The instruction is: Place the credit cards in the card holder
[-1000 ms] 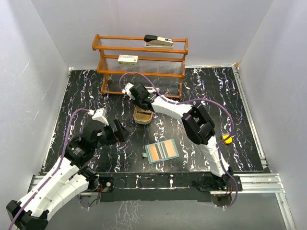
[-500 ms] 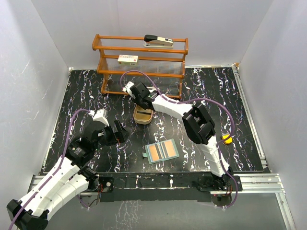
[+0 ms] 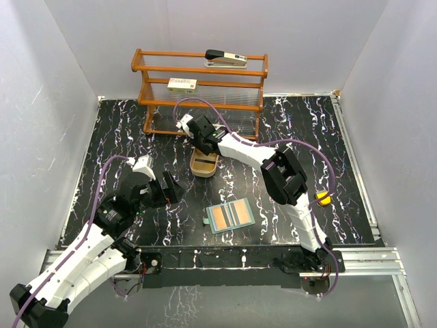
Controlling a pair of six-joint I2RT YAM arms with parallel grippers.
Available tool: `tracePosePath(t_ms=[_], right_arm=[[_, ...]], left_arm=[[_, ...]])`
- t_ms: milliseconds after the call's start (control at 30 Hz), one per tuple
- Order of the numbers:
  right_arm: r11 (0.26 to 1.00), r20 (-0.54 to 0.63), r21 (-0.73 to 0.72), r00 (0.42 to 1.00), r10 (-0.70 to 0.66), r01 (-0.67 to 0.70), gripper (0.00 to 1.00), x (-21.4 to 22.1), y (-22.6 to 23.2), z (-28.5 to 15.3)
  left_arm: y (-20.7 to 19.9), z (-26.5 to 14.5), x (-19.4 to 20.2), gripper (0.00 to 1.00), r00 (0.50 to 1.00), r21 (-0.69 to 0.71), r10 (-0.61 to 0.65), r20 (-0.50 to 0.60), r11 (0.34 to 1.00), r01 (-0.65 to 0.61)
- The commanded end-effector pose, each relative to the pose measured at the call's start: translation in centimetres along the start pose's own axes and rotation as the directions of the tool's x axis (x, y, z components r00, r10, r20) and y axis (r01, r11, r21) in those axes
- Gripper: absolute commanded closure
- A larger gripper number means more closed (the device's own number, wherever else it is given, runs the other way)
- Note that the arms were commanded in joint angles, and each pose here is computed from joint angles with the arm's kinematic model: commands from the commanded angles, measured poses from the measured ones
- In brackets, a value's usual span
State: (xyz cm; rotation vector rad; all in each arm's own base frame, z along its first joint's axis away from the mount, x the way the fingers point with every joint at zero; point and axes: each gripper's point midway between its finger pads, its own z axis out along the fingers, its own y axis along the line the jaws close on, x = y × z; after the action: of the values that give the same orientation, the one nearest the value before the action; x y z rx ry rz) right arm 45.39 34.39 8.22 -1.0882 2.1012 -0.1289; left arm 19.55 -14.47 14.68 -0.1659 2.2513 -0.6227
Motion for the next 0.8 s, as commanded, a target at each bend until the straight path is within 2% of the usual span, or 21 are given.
tracePosePath(t_ms=[0,200,400,533,600,733,767], right_arm=[[0.993,0.121,0.090,0.990,0.068,-0.079,0.66,-3.8,-4.2,-1.4],[0.993,0.132,0.083,0.989,0.072,-0.084,0.67,-4.1,-4.2,-1.5],[0.993,0.140,0.081,0.987,0.073,-0.085,0.64,-4.4,-4.4,-1.8],[0.994,0.146,0.072,0.987,0.074,-0.085,0.72,-4.6,-4.4,-2.0],[0.994,0.155,0.069,0.985,0.077,-0.089,0.73,-4.9,-4.4,-2.3],[0.993,0.168,0.076,0.982,0.080,-0.094,0.68,-5.3,-4.8,-2.8],[0.993,0.166,0.075,0.983,0.074,-0.087,0.69,-5.3,-4.7,-2.8]], left_arm=[[0.3,0.0,0.0,0.02,1.000,-0.011,0.004,0.005,1.000,-0.004],[0.3,0.1,0.0,0.02,1.000,-0.013,0.003,0.001,1.000,-0.003],[0.3,0.1,0.0,0.01,1.000,-0.013,0.006,0.000,1.000,-0.006],[0.3,0.1,0.0,0.02,1.000,-0.012,0.007,0.000,1.000,-0.007],[0.3,0.1,0.0,0.01,1.000,-0.012,0.007,0.001,1.000,-0.007],[0.3,0.1,0.0,0.02,1.000,-0.012,0.007,0.001,1.000,-0.007],[0.3,0.1,0.0,0.02,1.000,-0.011,0.007,0.001,1.000,-0.007]])
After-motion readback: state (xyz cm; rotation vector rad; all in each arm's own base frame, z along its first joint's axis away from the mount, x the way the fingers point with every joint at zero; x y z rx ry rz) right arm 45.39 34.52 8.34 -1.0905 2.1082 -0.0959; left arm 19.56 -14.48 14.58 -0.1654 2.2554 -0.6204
